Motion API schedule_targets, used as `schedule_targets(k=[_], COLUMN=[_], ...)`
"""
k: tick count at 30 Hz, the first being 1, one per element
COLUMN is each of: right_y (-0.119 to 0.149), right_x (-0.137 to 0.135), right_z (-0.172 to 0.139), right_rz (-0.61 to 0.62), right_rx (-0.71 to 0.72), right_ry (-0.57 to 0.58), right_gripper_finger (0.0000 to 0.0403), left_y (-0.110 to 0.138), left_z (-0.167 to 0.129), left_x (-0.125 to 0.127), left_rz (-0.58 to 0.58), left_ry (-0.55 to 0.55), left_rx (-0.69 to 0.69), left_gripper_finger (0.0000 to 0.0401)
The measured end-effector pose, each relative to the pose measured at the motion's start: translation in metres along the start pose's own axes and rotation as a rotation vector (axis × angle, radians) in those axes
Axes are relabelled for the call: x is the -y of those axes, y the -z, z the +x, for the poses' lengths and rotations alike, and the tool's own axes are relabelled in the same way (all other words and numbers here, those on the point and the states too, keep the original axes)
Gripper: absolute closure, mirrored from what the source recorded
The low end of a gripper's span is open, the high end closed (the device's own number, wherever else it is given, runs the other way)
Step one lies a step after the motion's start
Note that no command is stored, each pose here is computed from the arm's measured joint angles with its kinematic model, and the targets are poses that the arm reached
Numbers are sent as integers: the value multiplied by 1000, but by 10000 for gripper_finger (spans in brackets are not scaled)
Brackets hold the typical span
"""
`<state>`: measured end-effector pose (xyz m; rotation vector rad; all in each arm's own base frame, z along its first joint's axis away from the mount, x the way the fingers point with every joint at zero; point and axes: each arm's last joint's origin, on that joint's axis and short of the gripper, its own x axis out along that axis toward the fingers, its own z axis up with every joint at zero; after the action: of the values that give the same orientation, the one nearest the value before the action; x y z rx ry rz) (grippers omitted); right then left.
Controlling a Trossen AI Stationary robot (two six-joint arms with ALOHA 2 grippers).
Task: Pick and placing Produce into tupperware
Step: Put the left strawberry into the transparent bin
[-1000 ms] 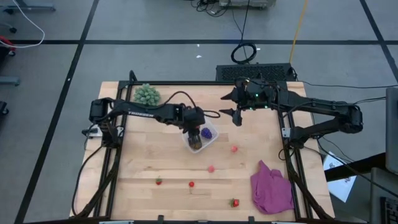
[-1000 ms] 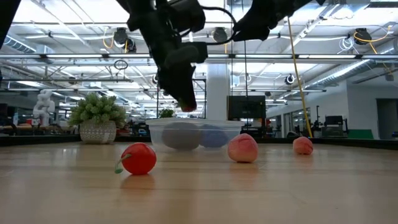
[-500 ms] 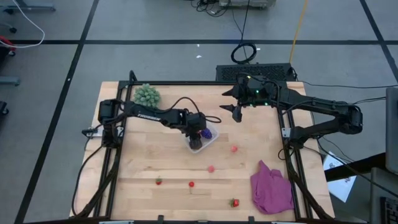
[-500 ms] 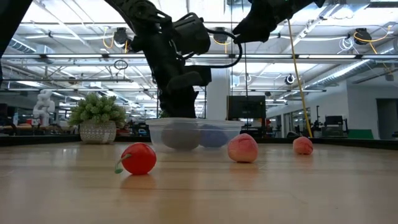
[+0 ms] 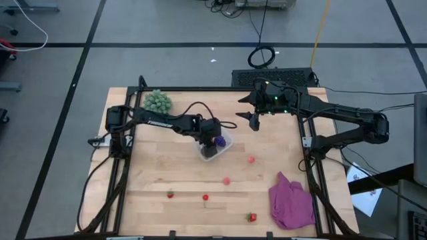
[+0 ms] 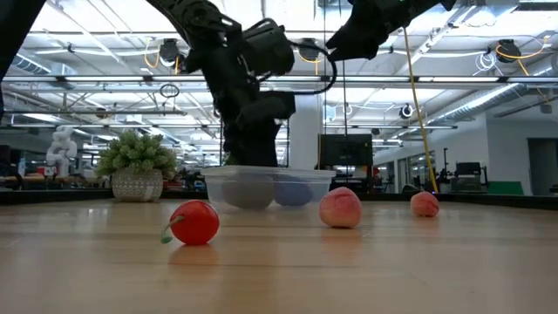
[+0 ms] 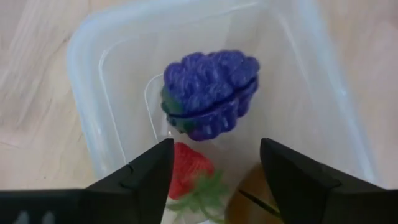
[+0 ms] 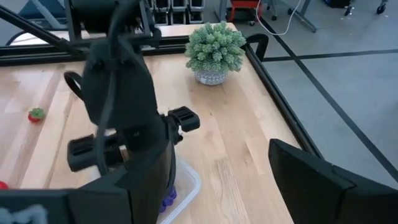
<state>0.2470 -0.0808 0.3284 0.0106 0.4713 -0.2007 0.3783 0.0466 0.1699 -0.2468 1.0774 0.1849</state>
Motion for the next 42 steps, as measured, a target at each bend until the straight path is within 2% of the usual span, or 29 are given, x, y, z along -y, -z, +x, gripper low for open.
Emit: schedule_targets(k=[5, 10, 14, 18, 22, 27, 36, 42], right_y=[0, 5, 11, 15, 14, 13, 13, 12], right_x=[0, 0, -1, -2, -2, -2, -5, -6], right_z=[0, 0, -1, -1, -1, -1, 0, 0], right_rz=[1, 6, 13, 16, 14, 37, 116, 115], right_rx=[-2, -47, -114, -149, -139, -130, -131, -131], right_ry=[0, -5, -11, -15, -19, -19, -23, -26], right_gripper_finger=[140, 140, 140, 140, 140, 140, 140, 140], left_y=[-17, -25, -5, 24, 51, 78, 114, 135], left_z=[-36, -97, -140, -163, -166, -144, -102, -90], left_x=[7, 23, 51, 85, 124, 166, 197, 218], left_rz=[31, 38, 24, -43, -102, -137, -366, -452], left_ry=[10, -2, 11, 5, -22, -60, -183, -201], left_rx=[57, 60, 16, -56, -114, -191, -440, -529], left_gripper_finger=[140, 138, 146, 155, 162, 166, 160, 150])
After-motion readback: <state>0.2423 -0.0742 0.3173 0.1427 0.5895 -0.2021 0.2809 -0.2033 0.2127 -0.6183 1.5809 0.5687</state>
